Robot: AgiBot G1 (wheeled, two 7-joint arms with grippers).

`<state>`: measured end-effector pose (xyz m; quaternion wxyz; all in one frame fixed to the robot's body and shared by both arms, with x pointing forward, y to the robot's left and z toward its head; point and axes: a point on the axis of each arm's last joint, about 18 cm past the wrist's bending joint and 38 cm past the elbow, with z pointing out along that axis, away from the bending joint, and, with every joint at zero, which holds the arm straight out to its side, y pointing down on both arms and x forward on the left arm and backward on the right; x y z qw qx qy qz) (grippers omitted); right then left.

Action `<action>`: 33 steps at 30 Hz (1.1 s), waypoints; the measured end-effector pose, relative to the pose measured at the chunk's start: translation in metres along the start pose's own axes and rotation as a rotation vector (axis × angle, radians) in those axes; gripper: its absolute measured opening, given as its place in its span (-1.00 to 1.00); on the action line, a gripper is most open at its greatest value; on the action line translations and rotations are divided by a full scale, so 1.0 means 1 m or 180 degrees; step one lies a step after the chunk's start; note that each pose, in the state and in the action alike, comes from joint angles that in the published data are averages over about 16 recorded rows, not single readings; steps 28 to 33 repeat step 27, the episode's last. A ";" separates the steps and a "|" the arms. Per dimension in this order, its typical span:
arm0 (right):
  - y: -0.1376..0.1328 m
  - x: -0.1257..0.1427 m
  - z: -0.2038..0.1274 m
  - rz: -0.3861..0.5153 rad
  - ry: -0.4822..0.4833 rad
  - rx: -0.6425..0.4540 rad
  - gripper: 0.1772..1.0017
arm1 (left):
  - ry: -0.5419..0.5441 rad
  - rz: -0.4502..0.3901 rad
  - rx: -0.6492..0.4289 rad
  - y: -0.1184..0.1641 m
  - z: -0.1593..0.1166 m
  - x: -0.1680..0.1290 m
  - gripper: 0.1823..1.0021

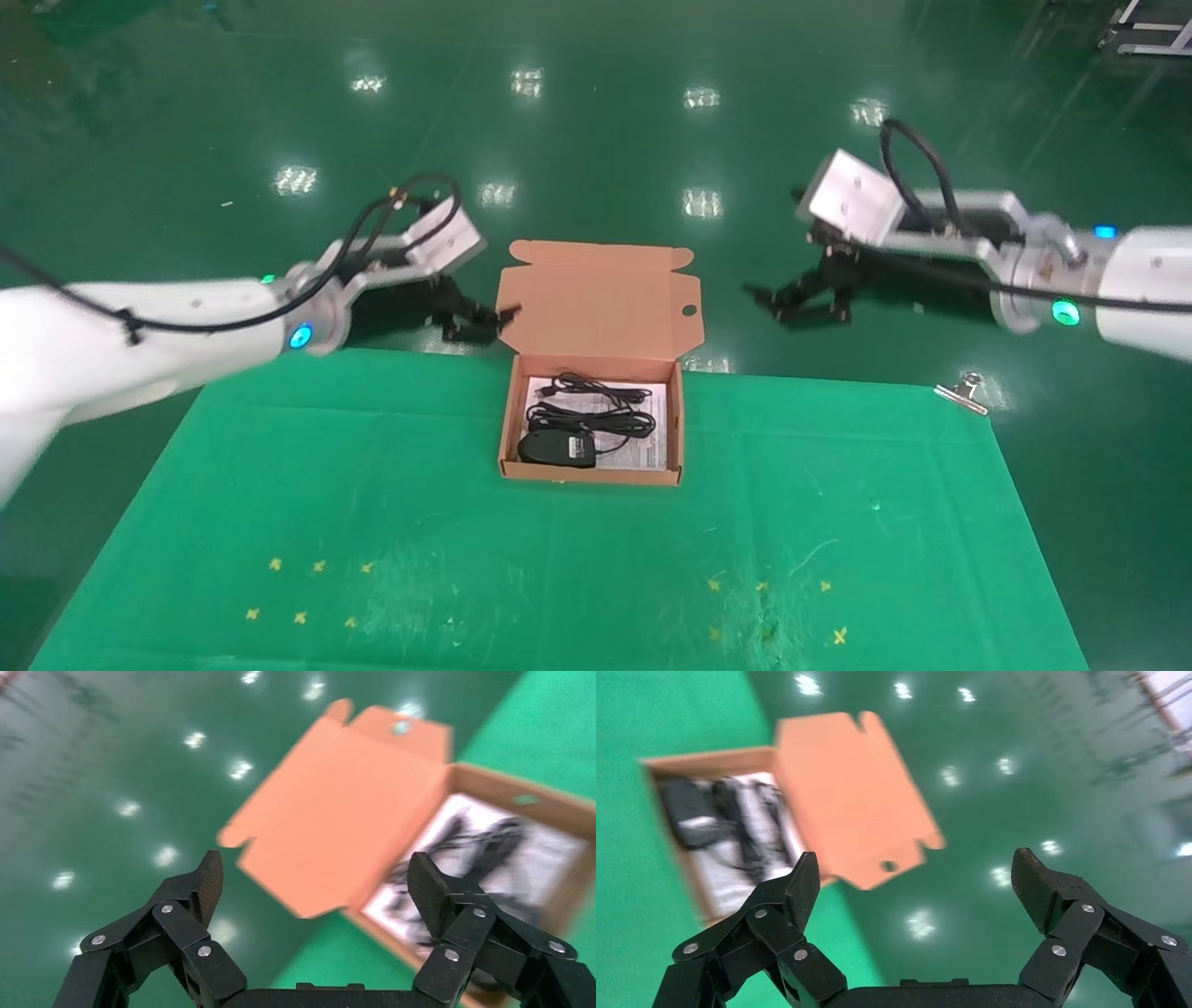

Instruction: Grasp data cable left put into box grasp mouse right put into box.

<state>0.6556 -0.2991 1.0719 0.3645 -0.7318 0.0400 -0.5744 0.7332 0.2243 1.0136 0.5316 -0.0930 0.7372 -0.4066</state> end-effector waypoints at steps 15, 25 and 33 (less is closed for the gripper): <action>0.009 -0.056 -0.030 0.0666 -0.0735 0.0467 1.00 | 0.0705 -0.0711 0.0541 0.018 -0.068 0.032 0.99; 0.006 -0.079 -0.054 0.0914 -0.1073 0.0778 1.00 | 0.1042 -0.0885 0.0887 0.015 -0.114 0.045 1.00; 0.005 -0.082 -0.057 0.0942 -0.1117 0.0824 1.00 | 0.1088 -0.0898 0.0936 0.014 -0.120 0.047 1.00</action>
